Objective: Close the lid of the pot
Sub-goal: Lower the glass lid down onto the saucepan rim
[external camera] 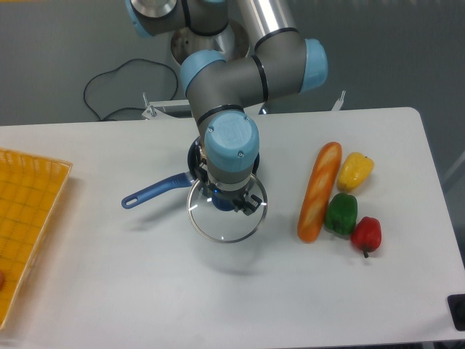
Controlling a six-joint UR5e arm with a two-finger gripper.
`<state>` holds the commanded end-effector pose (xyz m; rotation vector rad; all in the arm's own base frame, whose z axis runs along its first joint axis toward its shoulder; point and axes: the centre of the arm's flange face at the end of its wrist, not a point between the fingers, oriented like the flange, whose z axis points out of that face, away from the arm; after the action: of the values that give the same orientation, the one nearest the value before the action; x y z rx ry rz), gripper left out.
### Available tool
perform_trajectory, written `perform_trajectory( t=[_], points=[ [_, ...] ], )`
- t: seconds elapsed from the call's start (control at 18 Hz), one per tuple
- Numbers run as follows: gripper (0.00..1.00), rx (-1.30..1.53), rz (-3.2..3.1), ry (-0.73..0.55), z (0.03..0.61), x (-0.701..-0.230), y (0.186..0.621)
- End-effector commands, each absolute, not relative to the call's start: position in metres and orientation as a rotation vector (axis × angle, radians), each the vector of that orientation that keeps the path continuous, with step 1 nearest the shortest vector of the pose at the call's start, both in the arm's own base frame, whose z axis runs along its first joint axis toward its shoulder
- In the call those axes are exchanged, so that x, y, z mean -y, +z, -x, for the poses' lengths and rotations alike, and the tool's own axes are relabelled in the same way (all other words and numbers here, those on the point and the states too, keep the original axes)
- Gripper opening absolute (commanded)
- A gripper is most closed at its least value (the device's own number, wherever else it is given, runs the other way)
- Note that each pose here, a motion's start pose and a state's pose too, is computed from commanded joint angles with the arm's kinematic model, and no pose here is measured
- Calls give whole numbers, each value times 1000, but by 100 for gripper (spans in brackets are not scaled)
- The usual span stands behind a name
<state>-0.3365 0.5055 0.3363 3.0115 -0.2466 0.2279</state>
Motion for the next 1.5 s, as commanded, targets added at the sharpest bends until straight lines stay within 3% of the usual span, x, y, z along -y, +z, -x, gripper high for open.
perform_trajectory(
  t=[0.94, 1.5],
  points=[
    [33, 337, -2934, 233, 303, -443, 335],
    [33, 346, -2857, 287, 289, -429, 336]
  ],
)
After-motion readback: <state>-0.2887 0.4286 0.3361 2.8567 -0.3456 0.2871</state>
